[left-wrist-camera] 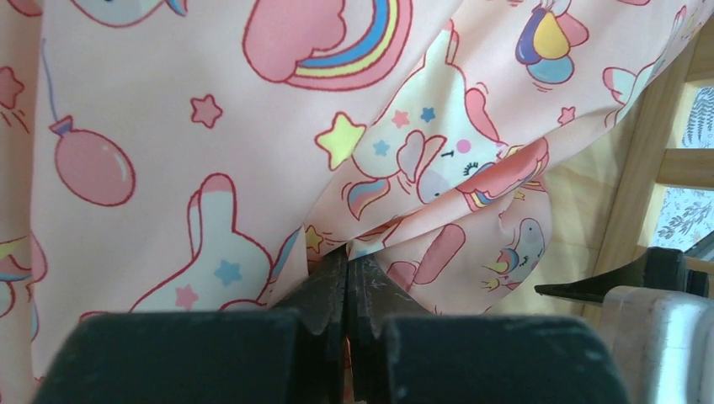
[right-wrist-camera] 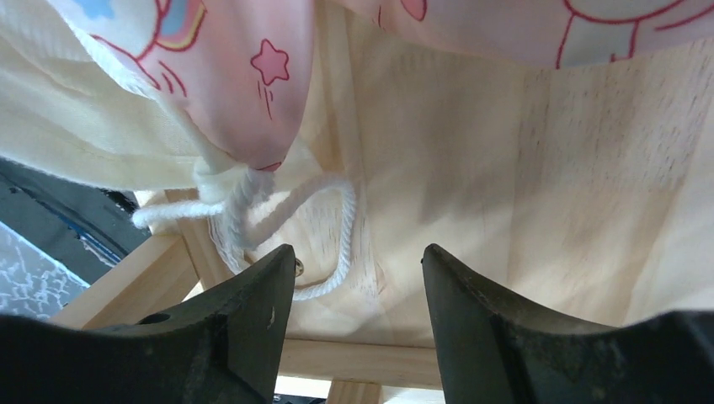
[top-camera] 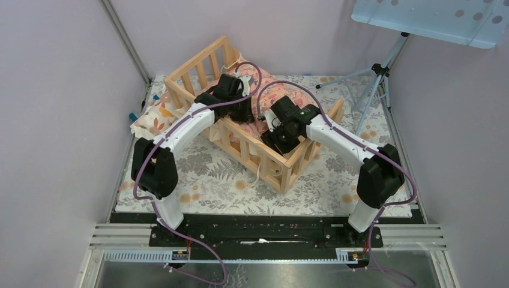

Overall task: Set up the pet bed
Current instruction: Cross the ropes on the bed frame.

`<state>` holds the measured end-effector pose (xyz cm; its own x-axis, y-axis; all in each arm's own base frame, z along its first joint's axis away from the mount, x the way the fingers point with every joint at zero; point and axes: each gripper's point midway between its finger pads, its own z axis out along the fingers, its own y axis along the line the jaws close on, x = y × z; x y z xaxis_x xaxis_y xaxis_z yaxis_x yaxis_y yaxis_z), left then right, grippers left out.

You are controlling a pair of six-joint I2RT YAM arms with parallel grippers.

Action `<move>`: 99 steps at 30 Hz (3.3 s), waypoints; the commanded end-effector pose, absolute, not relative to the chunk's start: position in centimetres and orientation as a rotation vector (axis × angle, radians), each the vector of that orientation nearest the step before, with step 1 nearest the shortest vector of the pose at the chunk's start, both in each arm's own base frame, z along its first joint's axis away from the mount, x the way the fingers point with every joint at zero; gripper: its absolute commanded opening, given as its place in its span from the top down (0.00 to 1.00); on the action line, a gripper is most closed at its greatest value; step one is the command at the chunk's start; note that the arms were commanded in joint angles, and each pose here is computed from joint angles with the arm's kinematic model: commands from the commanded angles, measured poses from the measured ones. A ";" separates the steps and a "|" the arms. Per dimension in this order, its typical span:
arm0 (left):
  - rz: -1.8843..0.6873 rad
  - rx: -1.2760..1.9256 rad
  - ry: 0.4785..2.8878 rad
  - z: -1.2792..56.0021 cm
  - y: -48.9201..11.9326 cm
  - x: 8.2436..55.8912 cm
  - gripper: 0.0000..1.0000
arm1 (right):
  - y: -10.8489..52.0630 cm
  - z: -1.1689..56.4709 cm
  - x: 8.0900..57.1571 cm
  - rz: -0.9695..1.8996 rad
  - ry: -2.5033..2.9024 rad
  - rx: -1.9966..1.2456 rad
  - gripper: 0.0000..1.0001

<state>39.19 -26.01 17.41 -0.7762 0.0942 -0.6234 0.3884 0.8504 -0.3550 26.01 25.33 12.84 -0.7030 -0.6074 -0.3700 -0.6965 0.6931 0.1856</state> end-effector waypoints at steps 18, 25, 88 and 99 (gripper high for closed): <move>-0.781 0.178 2.532 14.0 -22.7 38.5 1.00 | 25.4 10.6 26.3 0.271 2.634 -1.136 0.43; -0.779 0.184 2.527 14.2 -22.6 38.4 1.00 | 28.2 11.4 25.9 0.474 2.600 -1.089 0.44; -0.878 0.259 2.412 18.4 -23.7 38.2 1.00 | 30.2 19.5 26.6 0.642 2.491 -0.789 1.00; -0.932 0.317 2.343 20.7 -24.7 37.4 0.89 | 29.7 22.0 24.8 0.711 2.523 -0.815 1.00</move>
<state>38.63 -25.92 20.38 -0.7849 -0.0015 -0.6196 0.4207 0.7329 -0.5347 26.52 30.31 19.60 -0.7458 -0.4287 -0.5098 -0.6215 0.7232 0.3012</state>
